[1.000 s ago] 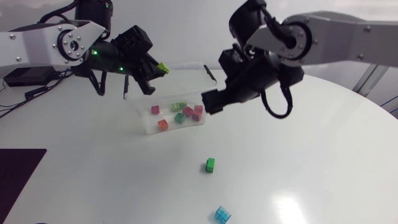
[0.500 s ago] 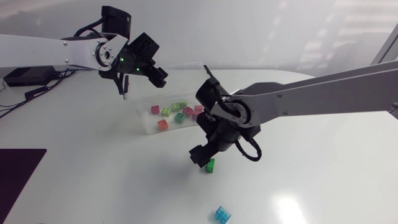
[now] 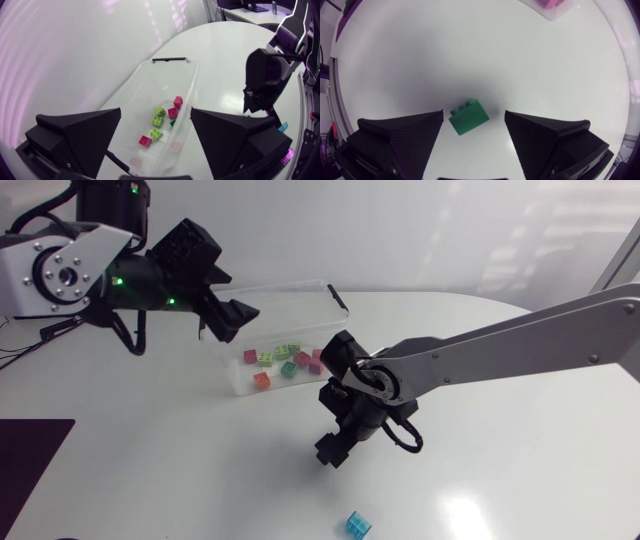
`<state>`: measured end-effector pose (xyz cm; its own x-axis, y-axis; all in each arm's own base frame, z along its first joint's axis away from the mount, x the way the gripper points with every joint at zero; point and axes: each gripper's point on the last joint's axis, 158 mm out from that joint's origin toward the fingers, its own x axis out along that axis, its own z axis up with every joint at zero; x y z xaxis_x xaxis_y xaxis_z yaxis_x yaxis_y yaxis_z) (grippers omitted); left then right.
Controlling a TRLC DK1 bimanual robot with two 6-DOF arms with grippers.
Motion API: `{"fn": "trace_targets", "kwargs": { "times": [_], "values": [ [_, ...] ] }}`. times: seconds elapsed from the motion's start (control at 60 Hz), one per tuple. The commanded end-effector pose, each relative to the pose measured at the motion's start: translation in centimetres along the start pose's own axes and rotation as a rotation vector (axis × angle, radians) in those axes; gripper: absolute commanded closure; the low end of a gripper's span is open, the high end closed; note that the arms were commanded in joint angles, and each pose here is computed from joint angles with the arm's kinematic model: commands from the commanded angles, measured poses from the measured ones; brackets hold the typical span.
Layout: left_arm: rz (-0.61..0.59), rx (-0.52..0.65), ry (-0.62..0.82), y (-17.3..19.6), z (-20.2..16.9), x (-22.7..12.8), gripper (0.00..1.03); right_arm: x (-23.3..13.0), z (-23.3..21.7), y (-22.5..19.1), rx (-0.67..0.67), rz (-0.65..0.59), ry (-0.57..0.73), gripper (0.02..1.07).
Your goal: Place the duplo bricks in the container
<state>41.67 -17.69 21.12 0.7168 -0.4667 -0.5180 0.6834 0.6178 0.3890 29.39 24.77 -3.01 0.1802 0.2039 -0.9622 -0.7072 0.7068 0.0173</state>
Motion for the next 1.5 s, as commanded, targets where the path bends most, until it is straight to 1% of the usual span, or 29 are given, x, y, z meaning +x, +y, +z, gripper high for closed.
{"fn": "trace_targets", "kwargs": {
  "times": [0.0, 0.083, 0.133, 0.183, 0.283, 0.35, 0.517, 0.717, 0.967, 1.017, 1.133, 1.3, 1.317, 1.35, 1.383, 1.417, 1.433, 1.467, 1.483],
  "values": [
    [-0.036, 0.035, 0.003, -1.9, -0.8, -1.3, 0.06, 0.9, -1.0, 0.1, -0.024, 0.008, 0.023, 0.39],
    [-0.069, 0.056, -0.004, -3.4, -0.9, -2.5, 0.06, 0.9, -0.6, 0.3, -0.026, 0.006, 0.006, 0.58],
    [-0.098, 0.068, -0.002, -4.5, -1.4, -3.3, 0.06, 1.0, -0.4, 0.4, -0.025, 0.001, 0.003, 0.73],
    [-0.122, 0.077, 0.009, -5.3, -1.9, -3.6, 0.06, 1.1, -0.4, 0.3, -0.020, -0.002, 0.007, 0.83],
    [-0.156, 0.095, 0.018, -6.3, -2.7, -4.0, 0.06, 0.7, -0.2, 0.0, -0.014, -0.020, 0.002, 0.84],
    [-0.180, 0.109, 0.029, -7.0, -3.3, -4.3, 0.06, -0.2, 0.3, -0.1, -0.010, -0.024, -0.015, 0.84],
    [-0.230, 0.148, 0.047, -9.3, -4.7, -5.0, 0.06, -4.3, 3.3, -1.0, 0.021, -0.038, -0.106, 0.84],
    [-0.277, 0.170, 0.070, -11.3, -6.6, -5.3, 0.06, -9.2, 9.7, -2.6, 0.084, -0.074, -0.267, 0.84],
    [-0.312, 0.182, 0.097, -13.0, -8.6, -6.0, 0.06, -13.1, 16.5, -5.1, 0.191, -0.099, -0.436, 0.84],
    [-0.317, 0.188, 0.102, -13.3, -9.0, -6.2, 0.06, -14.4, 18.1, -5.8, 0.214, -0.102, -0.489, 0.84],
    [-0.349, 0.200, 0.113, -14.6, -9.8, -6.5, 0.06, -15.2, 20.3, -6.3, 0.232, -0.102, -0.537, 0.84],
    [-0.414, 0.224, 0.131, -17.1, -11.0, -6.5, 0.06, -14.2, 22.6, -7.4, 0.248, -0.108, -0.567, 0.83],
    [-0.424, 0.229, 0.132, -17.5, -11.1, -6.5, 0.06, -14.1, 22.9, -7.8, 0.256, -0.111, -0.571, 0.82],
    [-0.437, 0.236, 0.133, -18.0, -11.3, -6.4, 0.06, -14.1, 23.4, -8.1, 0.265, -0.112, -0.580, 0.74],
    [-0.455, 0.248, 0.134, -18.7, -11.4, -6.1, 0.06, -14.1, 23.8, -8.7, 0.272, -0.118, -0.585, 0.59],
    [-0.468, 0.255, 0.136, -19.2, -11.6, -6.0, 0.06, -14.2, 24.1, -9.1, 0.280, -0.121, -0.593, 0.46],
    [-0.484, 0.260, 0.139, -19.8, -11.8, -5.8, 0.06, -14.3, 24.3, -9.3, 0.286, -0.125, -0.599, 0.35],
    [-0.511, 0.271, 0.148, -20.7, -12.0, -5.5, 0.06, -14.6, 24.6, -9.6, 0.289, -0.127, -0.606, 0.18],
    [-0.524, 0.276, 0.151, -21.1, -12.1, -5.3, 0.06, -14.7, 24.7, -9.6, 0.289, -0.128, -0.609, 0.14]
  ]
}}
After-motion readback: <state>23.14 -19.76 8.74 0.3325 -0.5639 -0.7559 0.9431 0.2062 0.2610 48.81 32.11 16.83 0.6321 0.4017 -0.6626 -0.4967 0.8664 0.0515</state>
